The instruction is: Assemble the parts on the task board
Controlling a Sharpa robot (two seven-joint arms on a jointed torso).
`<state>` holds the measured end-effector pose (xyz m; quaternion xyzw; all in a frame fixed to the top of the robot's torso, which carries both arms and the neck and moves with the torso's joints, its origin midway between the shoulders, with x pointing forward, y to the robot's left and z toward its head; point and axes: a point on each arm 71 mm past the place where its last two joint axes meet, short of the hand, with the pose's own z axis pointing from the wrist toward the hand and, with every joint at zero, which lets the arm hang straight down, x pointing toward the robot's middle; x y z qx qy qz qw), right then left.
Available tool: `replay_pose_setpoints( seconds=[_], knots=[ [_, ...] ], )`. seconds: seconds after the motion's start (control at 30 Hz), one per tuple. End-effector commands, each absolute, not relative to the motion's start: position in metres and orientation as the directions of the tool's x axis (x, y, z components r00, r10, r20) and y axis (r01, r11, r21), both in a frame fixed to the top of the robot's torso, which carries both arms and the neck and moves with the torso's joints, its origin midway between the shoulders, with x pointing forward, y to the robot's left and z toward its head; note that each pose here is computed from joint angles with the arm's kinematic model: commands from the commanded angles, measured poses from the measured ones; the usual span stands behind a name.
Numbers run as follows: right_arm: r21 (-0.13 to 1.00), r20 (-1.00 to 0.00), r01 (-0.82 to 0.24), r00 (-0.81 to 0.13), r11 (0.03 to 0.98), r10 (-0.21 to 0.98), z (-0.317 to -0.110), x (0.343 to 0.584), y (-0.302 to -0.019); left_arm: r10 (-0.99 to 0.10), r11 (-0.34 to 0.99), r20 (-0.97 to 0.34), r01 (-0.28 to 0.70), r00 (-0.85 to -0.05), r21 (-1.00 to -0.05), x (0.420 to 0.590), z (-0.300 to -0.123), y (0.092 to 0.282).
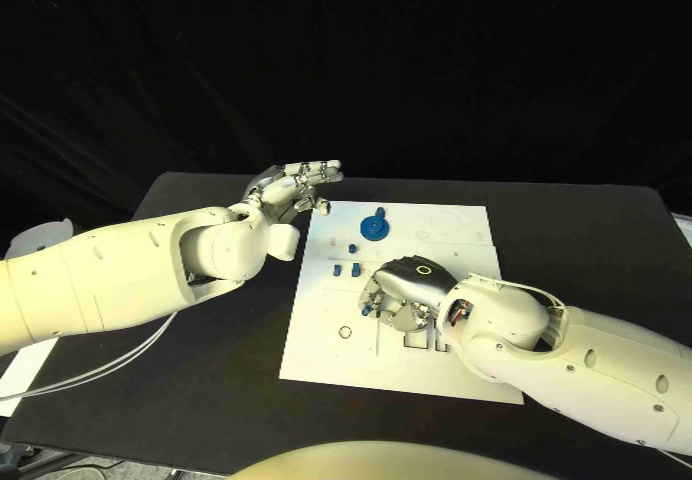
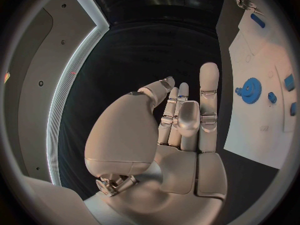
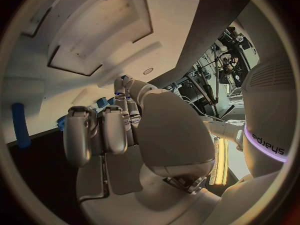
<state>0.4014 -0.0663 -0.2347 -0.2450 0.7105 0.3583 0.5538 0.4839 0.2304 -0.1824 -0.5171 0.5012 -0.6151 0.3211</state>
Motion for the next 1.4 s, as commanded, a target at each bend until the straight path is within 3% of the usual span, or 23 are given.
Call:
replay_pose_setpoints(
  seconds=[0.03,0.47,0.93,1.13,1.4],
  knots=[
    [0.219,-0.963,-0.748,-0.268,0.626,0.016,-0.238,0.400,-0.066,-0.905,-0.298,0.321,-0.122,-0.280,-0.947,0.484,-0.181,0.229],
    [0.178,-0.964,-0.740,-0.264,0.648,-0.037,-0.243,0.401,-0.058,-0.904,-0.298,0.321,-0.125,-0.281,-0.947,0.483,-0.181,0.229],
    [0.181,-0.973,-0.731,-0.229,0.658,0.014,-0.240,0.404,-0.060,-0.902,-0.297,0.323,-0.132,-0.285,-0.946,0.483,-0.182,0.229],
    [0.189,-0.978,-0.738,-0.204,0.648,0.053,-0.233,0.399,-0.066,-0.903,-0.296,0.323,-0.135,-0.285,-0.946,0.484,-0.182,0.229],
    [0.170,-0.984,-0.737,-0.161,0.654,0.074,-0.208,0.394,-0.086,-0.904,-0.294,0.322,-0.136,-0.281,-0.946,0.484,-0.182,0.230]
  ],
)
